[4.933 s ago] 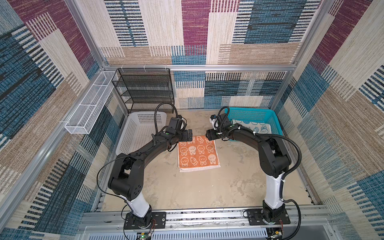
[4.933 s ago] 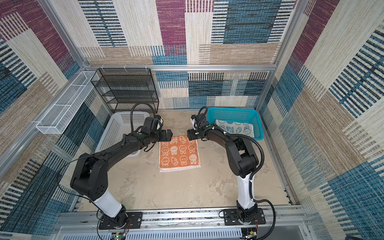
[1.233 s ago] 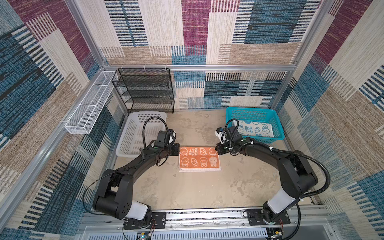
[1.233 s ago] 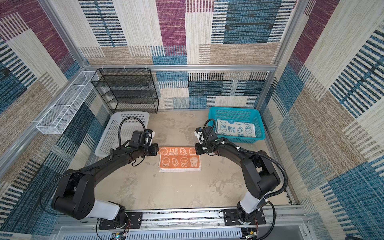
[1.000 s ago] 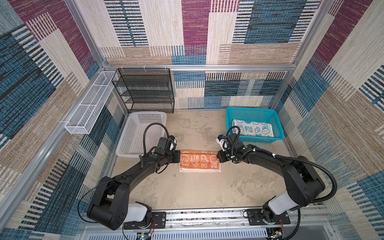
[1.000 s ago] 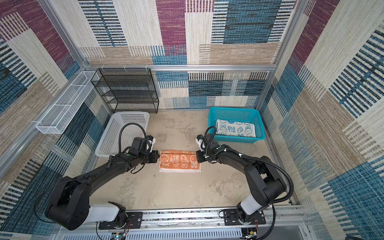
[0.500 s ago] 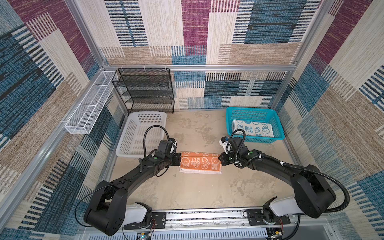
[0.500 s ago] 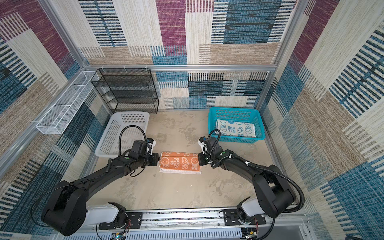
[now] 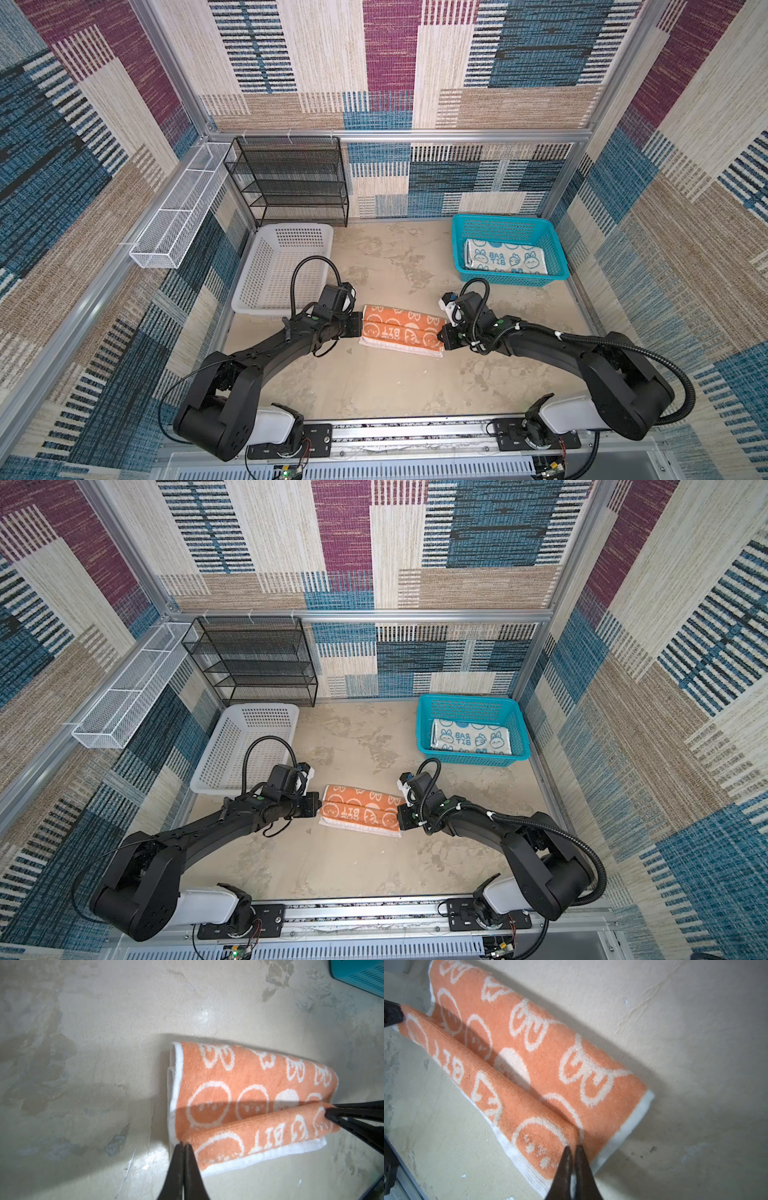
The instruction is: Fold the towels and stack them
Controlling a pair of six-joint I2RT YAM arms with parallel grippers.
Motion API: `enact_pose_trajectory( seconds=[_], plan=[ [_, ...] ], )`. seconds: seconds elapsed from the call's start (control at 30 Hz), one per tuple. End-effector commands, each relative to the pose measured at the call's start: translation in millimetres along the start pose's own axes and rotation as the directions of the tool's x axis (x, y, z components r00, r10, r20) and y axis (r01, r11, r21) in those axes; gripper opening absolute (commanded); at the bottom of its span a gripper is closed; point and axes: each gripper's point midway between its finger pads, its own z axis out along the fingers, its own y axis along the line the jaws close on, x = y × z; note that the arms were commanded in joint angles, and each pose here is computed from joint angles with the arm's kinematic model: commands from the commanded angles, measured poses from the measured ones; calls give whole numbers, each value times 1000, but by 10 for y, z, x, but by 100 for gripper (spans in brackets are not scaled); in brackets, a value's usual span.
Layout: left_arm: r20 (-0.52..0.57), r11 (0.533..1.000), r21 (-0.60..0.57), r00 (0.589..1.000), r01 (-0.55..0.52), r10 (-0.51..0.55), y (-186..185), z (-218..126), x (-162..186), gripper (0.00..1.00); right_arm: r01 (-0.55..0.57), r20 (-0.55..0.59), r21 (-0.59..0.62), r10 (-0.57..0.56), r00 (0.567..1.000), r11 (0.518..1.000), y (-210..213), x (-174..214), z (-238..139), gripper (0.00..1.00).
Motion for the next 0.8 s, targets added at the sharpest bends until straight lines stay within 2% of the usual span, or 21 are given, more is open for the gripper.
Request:
enact_pose_trajectory(
  seconds=[0.0,0.17,0.3,0.37,0.4,0.53,0.77],
  plan=[
    [9,1000,11,1000,2,-2,-13,24,-18,2,-15,10,-10,16,1000,1000,27,-1,9,16],
    [50,1000,27,999,-14,13,-82,-90,-127,27,2,34,-22,-1,999,1000,95,-74,-94,35],
    [111,999,45,994,-24,19,-176,-289,-282,51,19,88,-44,-15,996,999,191,-216,-252,51],
    [140,998,68,990,-19,9,-245,-373,-350,76,25,114,-72,-17,993,997,268,-291,-307,57],
    [154,996,85,988,-12,-1,-288,-406,-390,97,30,129,-93,-18,991,995,318,-338,-331,65],
    [150,976,213,985,47,-80,-539,-420,-488,99,22,140,-208,8,990,978,526,-404,-346,80],
    [64,955,280,990,103,-126,-769,-155,-385,99,-19,77,-351,49,996,936,716,-166,-268,96]
  ],
)
